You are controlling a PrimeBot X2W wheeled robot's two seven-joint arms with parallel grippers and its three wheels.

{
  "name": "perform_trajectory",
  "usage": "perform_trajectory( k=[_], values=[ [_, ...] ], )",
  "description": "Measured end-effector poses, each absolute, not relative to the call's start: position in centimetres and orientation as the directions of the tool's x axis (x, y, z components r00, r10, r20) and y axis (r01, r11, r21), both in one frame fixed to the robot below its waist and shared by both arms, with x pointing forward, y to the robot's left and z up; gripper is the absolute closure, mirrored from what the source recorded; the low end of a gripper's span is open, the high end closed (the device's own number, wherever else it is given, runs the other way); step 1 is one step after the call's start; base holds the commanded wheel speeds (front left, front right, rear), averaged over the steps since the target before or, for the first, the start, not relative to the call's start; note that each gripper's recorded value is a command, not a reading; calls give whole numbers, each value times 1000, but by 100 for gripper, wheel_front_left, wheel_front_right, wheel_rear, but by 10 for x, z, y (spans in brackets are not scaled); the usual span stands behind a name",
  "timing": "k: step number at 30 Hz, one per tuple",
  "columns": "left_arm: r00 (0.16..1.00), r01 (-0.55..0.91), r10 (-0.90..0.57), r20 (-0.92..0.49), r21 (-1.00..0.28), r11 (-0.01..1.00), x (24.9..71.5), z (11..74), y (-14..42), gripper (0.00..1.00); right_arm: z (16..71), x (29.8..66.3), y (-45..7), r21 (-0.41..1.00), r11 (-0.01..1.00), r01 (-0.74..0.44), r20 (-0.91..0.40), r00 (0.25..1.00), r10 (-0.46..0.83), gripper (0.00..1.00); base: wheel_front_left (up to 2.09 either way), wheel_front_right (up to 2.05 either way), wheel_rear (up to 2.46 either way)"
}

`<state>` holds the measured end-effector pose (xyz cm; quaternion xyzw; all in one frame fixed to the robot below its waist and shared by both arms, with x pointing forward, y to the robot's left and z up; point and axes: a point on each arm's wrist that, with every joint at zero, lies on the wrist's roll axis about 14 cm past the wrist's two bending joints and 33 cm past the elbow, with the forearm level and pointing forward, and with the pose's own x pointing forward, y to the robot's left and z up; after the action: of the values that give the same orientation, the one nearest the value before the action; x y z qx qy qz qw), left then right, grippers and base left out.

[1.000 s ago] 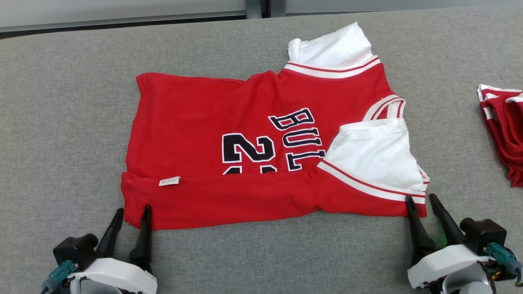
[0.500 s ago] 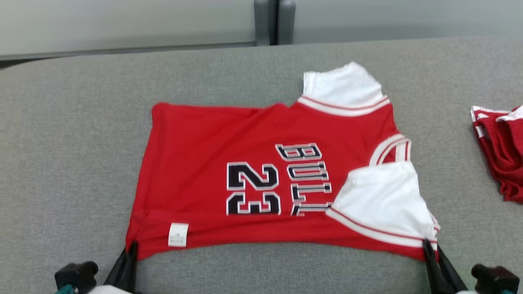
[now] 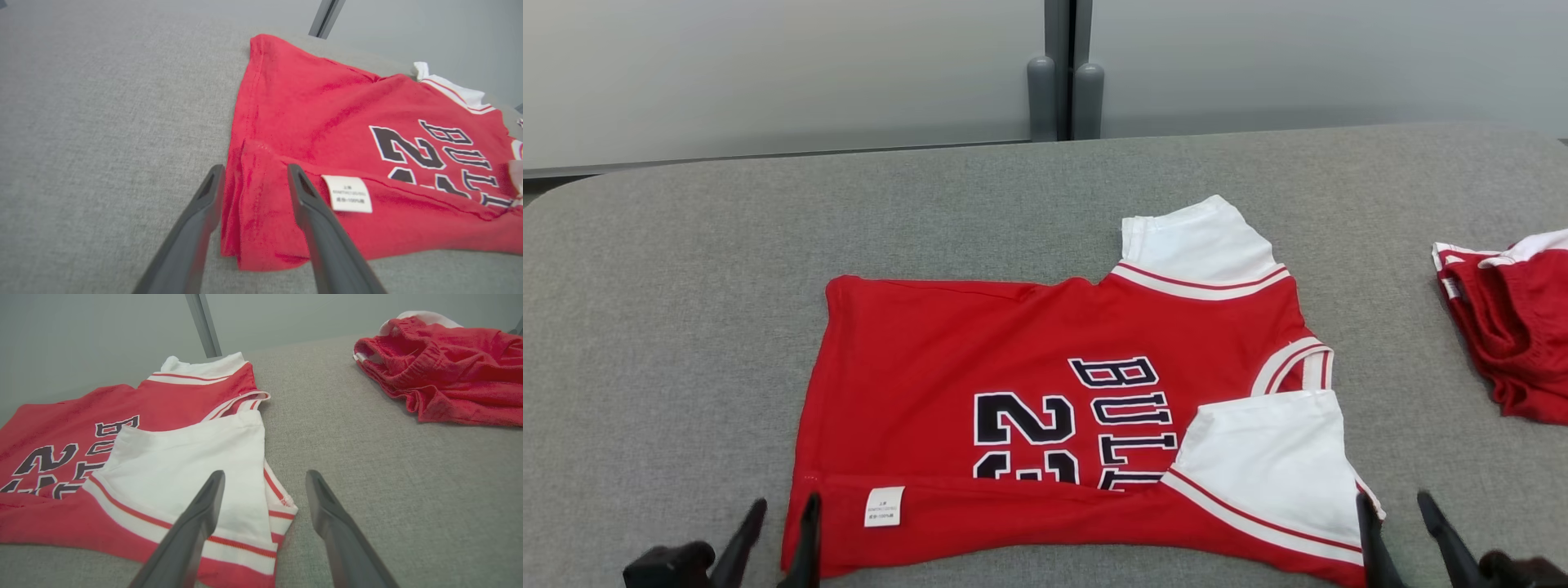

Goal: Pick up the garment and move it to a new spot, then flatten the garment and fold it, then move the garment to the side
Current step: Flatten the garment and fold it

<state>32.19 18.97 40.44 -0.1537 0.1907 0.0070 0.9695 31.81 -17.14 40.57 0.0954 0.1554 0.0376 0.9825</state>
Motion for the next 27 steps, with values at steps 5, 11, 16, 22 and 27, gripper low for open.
perform_trajectory(
  k=[5,11,16,22,27],
  values=[
    [964,-57,-15,-267,-259,964,340,428,192,0,432,335,-171,169,983,-75,-203,973,109,0,0,0,0],
    [985,-56,19,-169,-215,975,348,451,196,0,461,344,-171,137,985,-104,-114,986,120,0,0,0,0],
    [985,-49,11,-172,-217,975,351,451,193,0,465,344,-168,144,984,-107,-112,986,124,0,0,0,0],
    [979,41,-90,-180,-261,964,395,453,172,0,463,353,-162,155,981,-114,-123,983,133,0,0,0,0],
    [960,82,-154,-232,-294,952,458,444,164,0,461,375,-155,154,979,-134,-120,981,153,0,0,0,0]
  ],
)
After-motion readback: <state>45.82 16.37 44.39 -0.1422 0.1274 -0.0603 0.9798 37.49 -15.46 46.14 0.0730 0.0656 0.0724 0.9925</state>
